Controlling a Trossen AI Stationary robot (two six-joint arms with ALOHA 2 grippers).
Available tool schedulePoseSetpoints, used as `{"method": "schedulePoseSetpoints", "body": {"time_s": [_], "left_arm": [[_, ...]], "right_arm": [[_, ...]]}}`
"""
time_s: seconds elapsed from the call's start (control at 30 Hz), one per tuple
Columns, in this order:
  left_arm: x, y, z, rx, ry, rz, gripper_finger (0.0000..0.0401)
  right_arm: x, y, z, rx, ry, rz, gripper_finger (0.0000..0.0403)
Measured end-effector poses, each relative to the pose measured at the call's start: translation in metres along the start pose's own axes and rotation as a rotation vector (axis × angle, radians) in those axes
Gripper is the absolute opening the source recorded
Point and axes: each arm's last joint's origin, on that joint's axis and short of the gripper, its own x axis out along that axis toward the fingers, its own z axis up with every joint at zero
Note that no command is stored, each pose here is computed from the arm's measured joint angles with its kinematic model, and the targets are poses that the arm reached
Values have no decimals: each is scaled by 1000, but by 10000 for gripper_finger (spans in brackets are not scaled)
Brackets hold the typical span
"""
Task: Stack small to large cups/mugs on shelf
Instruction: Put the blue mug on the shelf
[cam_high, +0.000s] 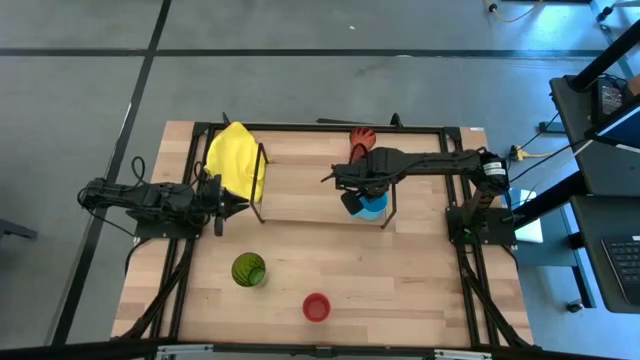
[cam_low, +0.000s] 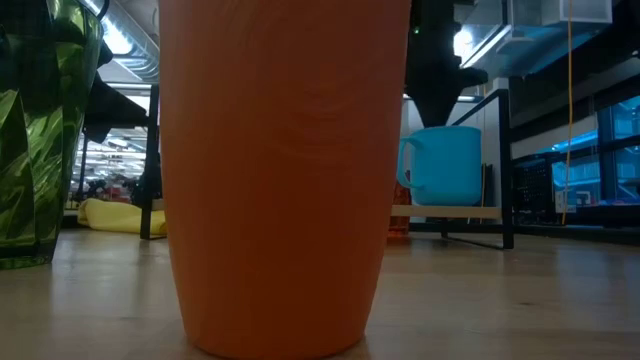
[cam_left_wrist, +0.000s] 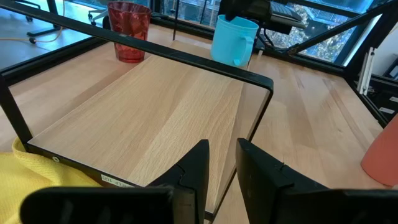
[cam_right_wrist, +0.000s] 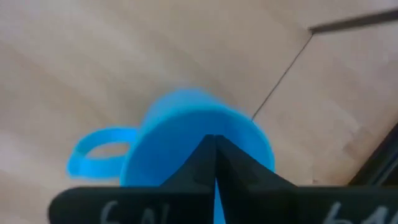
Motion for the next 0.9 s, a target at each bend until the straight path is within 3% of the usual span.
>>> {"method": "schedulePoseSetpoints", "body": {"time_s": [0.43,0.7,0.9], "left_arm": [[0,0,0,0,0,0,75],[0,0,0,0,0,0,75],[0,0,0,0,0,0,75]], "right_arm": [[11,12,16,-92,-151,128,7],[12,2,10,-114,-114,-3,13],[12,4,8,-121,-121,1,9]]}}
